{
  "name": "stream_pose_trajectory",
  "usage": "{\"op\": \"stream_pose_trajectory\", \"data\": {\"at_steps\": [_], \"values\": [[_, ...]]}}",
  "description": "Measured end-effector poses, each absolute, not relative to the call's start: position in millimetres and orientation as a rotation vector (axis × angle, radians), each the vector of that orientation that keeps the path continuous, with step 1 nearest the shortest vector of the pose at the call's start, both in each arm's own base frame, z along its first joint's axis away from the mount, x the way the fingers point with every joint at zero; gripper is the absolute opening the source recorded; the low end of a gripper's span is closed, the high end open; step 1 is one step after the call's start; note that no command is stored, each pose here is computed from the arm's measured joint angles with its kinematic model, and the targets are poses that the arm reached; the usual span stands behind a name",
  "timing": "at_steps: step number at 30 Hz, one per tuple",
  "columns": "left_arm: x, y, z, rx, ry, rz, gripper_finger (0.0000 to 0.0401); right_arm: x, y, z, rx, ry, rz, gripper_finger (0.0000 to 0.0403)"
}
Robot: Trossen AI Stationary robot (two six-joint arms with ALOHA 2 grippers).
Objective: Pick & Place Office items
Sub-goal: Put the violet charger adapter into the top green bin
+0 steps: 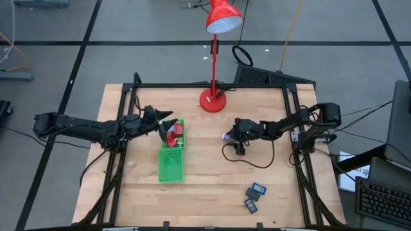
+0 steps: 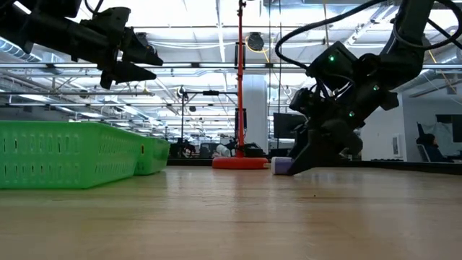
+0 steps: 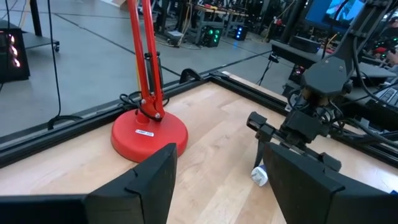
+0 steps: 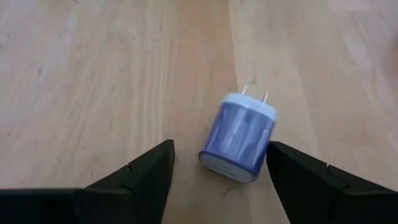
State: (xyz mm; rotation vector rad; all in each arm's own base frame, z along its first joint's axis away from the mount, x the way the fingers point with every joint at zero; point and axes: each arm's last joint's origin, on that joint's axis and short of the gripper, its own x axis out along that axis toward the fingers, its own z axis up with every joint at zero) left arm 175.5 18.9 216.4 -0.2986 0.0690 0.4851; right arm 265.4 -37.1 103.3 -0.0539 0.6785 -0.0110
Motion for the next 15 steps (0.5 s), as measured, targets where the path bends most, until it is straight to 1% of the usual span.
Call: {"op": "stream_pose_trajectory", "data": {"at_steps": [12,15], "values": [[175.5,18.9,216.6,-0.283,0.07,0.484,0.0241,267.1,-37.8,108.5,0.0,0.637,-0.05,0.022],[175.6,18.9,217.3,-0.283,0.064,0.484,0.0241,266.6,-39.1,108.1,-0.014,0.645,-0.094,0.0212]]}}
